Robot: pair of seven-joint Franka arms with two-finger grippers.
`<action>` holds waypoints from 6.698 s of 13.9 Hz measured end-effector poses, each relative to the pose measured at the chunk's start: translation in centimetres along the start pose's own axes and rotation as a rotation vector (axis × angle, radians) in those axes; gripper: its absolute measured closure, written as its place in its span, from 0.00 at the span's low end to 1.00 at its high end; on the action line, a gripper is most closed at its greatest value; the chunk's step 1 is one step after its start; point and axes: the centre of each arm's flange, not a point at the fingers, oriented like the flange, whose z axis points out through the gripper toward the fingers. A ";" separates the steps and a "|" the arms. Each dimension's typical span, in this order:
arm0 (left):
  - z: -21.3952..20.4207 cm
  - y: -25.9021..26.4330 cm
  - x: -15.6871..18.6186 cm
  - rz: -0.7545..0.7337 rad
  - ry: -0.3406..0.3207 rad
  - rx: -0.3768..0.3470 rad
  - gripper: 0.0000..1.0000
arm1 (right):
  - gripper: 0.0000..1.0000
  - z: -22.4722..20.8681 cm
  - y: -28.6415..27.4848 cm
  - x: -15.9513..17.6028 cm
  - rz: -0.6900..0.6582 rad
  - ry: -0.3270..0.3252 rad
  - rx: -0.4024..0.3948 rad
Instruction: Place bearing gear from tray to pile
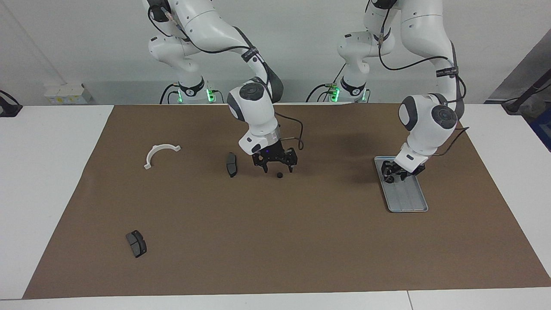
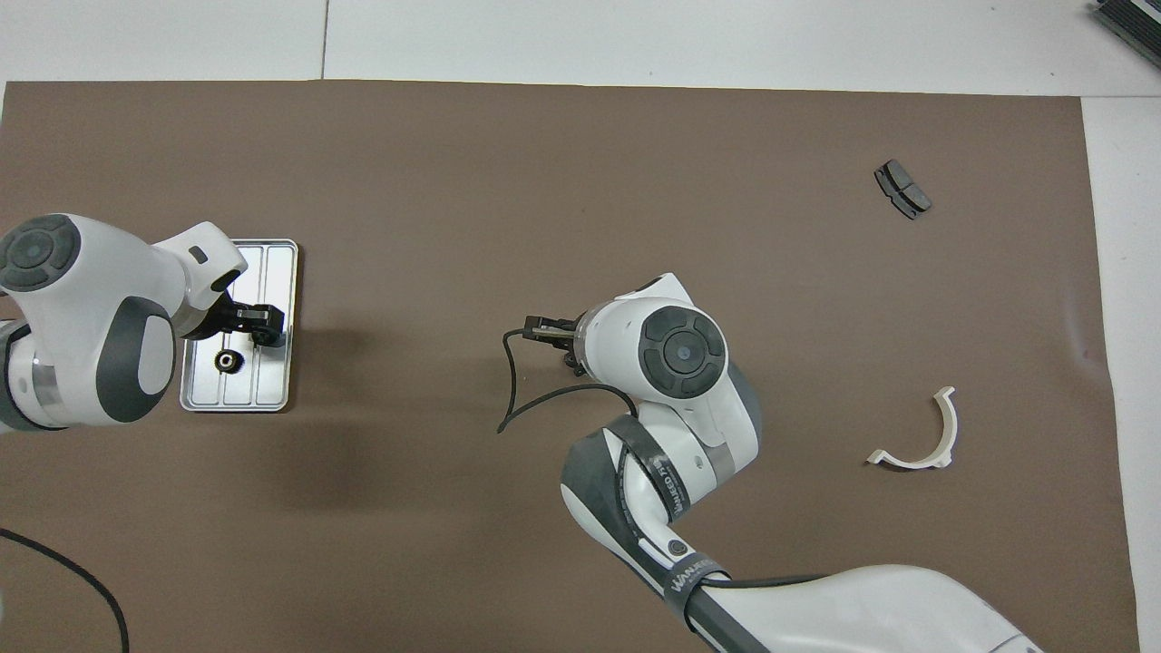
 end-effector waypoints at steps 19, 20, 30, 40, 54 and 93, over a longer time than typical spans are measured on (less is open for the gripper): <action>0.1 0.0 0.0 0.001 0.003 0.000 0.34 | 0.04 4.5 0.6 -1.1 -0.034 0.012 -0.040; 0.1 0.0 0.0 0.001 0.004 0.000 0.34 | 0.04 4.5 0.6 -1.1 -0.034 0.012 -0.041; 0.1 0.0 0.0 0.002 0.004 0.000 0.34 | 0.29 4.7 0.7 -1.3 -0.004 0.010 -0.046; 0.1 -0.1 0.0 0.000 0.005 0.001 0.34 | 0.40 4.8 -0.1 -2.3 0.035 0.006 -0.043; 0.1 -0.1 0.0 0.000 0.005 0.001 0.34 | 0.55 5.0 0.9 -1.8 -0.019 0.002 -0.053; 1.3 1.7 -0.7 0.021 0.005 -0.001 0.38 | 0.71 -7.9 19.2 12.6 -0.265 -0.093 -0.199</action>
